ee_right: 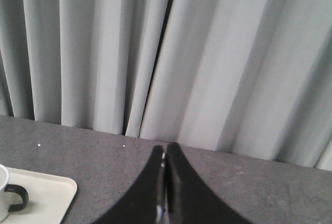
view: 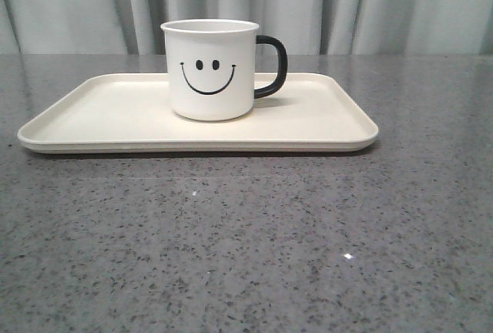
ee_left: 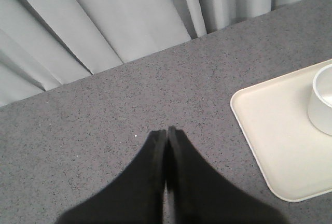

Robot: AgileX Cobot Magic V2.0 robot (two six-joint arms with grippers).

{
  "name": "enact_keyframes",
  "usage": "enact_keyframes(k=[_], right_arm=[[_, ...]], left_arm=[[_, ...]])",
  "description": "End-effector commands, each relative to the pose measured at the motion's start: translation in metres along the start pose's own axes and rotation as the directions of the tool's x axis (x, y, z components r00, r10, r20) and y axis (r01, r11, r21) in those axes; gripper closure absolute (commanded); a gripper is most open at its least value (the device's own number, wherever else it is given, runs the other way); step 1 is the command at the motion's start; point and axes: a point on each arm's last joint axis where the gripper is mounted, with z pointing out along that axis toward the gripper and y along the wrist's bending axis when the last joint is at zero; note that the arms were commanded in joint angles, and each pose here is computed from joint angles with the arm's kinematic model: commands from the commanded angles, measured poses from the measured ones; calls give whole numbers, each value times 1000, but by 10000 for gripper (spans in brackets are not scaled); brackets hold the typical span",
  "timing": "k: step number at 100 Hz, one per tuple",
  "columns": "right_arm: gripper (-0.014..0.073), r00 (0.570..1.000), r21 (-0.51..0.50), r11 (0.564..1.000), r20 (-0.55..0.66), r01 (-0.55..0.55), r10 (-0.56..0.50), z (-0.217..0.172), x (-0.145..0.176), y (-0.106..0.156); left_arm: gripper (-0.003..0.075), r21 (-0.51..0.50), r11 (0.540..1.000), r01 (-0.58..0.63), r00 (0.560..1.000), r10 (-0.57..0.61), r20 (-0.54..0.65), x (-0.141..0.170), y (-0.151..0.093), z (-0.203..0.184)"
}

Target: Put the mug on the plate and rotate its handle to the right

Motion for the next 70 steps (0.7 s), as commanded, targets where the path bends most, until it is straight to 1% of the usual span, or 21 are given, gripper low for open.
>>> enact_keyframes(k=[1, 11, 36, 70], right_arm=[[710, 997, 17, 1000, 79, 18, -19, -3, -1, -2], [710, 998, 17, 1000, 58, 26, -27, -2, 6, -1], [710, 999, 16, 999, 40, 35, -35, 2, 10, 1], [710, 999, 16, 999, 40, 35, -35, 2, 10, 1]], left_arm=[[740, -5, 1000, 12, 999, -12, 48, -5, 2, -6], [740, -5, 1000, 12, 999, -12, 48, -5, 2, -6], [740, -6, 1000, 12, 999, -12, 46, -5, 2, -6], [740, -4, 1000, -8, 1000, 8, -6, -10, -6, 16]])
